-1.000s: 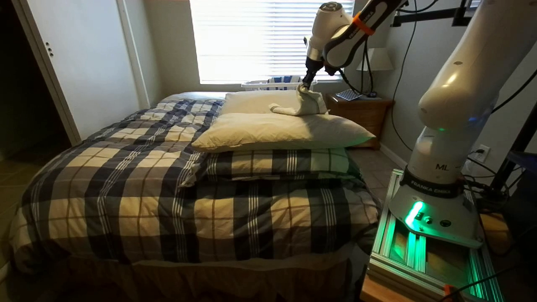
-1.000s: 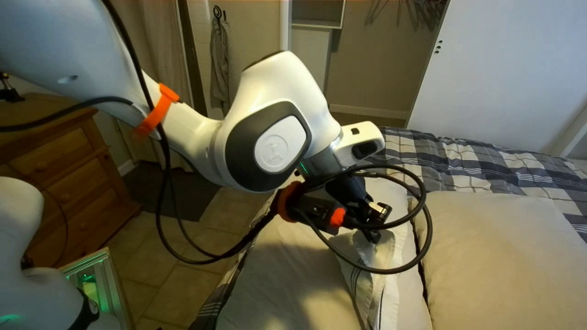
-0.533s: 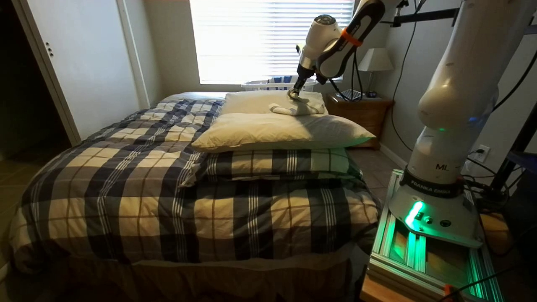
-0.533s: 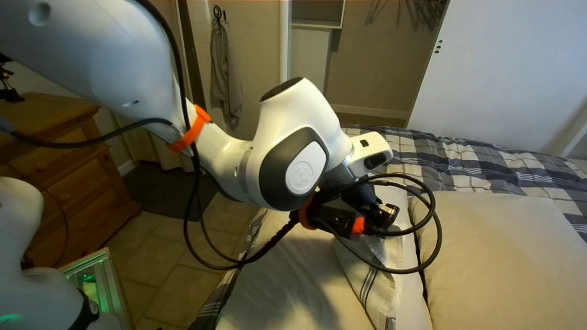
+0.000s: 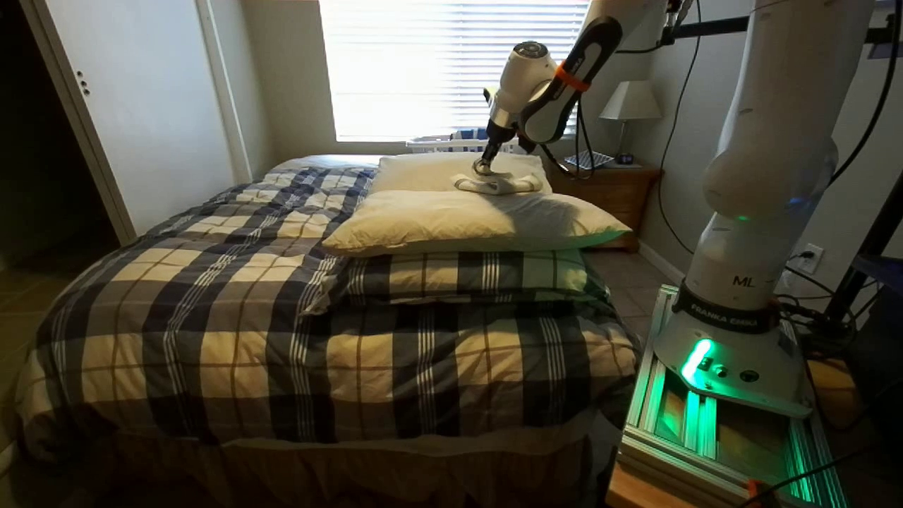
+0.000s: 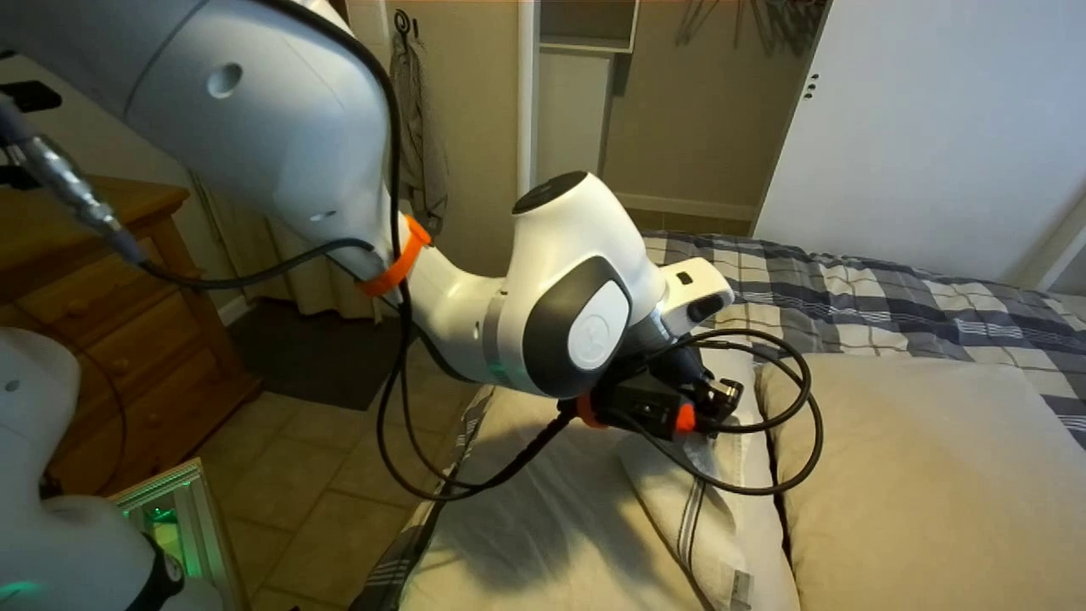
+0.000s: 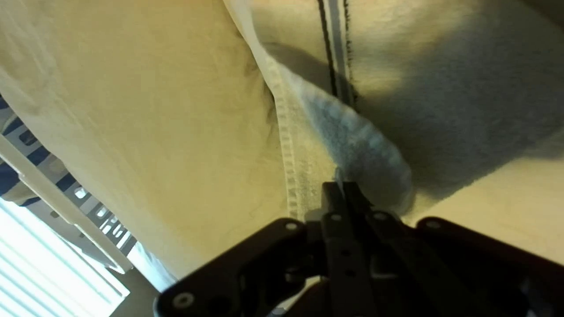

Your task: Fold the white tea towel in a triangular formation

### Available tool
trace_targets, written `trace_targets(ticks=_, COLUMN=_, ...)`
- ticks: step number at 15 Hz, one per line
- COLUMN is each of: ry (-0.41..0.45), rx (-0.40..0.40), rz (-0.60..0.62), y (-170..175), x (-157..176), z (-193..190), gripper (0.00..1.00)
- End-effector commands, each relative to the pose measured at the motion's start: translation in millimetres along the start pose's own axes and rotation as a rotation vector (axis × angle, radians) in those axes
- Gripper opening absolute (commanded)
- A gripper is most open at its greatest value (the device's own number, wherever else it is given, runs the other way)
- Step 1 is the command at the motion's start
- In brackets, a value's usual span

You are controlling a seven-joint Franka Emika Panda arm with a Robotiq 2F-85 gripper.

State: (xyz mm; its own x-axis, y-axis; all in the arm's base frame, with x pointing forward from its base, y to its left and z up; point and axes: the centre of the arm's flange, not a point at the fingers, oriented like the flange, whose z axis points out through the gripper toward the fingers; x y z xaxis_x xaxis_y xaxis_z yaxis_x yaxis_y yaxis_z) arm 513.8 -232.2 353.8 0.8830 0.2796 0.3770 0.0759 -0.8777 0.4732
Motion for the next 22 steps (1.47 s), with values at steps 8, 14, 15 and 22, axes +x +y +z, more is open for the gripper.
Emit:
trace_targets(ticks=8, ry=0.088, rx=0.018, rz=0.023, y=-11, x=34, z=26, gripper=0.5)
trace_targets(ticks=14, ry=0.158, rx=0.003, rz=0.039, y=-6, x=45, z=13, gripper=0.93)
trace_targets(ticks=15, ry=0.167, rx=0.0, rz=0.039, y=-5, x=46, z=10, gripper=0.98)
trace_targets(ticks=22, ry=0.083, rx=0.043, rz=0.089, y=-8, x=46, z=-25, gripper=1.0)
